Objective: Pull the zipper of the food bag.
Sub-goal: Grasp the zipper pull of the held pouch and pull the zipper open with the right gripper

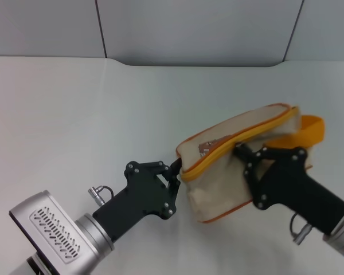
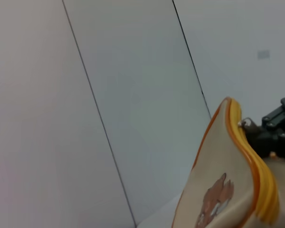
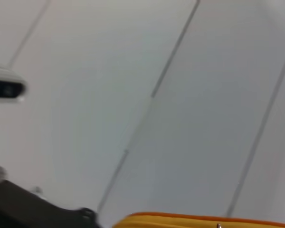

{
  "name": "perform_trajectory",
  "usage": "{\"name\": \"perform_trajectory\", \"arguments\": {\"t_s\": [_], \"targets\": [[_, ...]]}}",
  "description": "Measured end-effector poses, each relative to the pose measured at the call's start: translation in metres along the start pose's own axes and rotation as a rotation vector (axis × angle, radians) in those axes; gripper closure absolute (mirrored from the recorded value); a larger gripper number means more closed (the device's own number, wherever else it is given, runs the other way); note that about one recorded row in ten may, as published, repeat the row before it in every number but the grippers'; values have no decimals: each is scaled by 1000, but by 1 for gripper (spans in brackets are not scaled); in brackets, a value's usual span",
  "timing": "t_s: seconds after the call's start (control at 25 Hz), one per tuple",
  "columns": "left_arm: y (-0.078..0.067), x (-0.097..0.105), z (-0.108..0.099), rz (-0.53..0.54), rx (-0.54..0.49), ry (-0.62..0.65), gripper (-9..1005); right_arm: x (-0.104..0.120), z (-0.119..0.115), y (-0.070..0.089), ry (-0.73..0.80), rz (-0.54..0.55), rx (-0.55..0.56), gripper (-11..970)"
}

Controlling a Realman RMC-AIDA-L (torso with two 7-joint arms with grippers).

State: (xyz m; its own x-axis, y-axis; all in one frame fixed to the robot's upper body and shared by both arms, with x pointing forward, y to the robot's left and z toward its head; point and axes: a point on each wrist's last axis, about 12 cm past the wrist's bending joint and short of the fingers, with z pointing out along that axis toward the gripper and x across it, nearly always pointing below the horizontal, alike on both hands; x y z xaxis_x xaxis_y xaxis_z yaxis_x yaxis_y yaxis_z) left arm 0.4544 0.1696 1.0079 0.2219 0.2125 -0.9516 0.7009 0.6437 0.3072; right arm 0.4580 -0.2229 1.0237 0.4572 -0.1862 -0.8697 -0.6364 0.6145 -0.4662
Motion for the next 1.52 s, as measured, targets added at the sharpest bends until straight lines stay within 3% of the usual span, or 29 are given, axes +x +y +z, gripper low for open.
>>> {"name": "perform_trajectory", "arguments": {"t_s": [0.24,0.84,1.2,1.52], "targets": [[7,0,1,-36,-56,3,997,-2,8,7,-23,96,-101,961],[4,-4,4,-53,-60,-12,998,-3,26,14,-15,220,-269,960],[9,2,-1,-35,-78,14,998,-3,7,1,-26,266,-224,960],[5,4,-8,-43,-84,19,998,-2,9,-7,-12,342,-217,961]]}}
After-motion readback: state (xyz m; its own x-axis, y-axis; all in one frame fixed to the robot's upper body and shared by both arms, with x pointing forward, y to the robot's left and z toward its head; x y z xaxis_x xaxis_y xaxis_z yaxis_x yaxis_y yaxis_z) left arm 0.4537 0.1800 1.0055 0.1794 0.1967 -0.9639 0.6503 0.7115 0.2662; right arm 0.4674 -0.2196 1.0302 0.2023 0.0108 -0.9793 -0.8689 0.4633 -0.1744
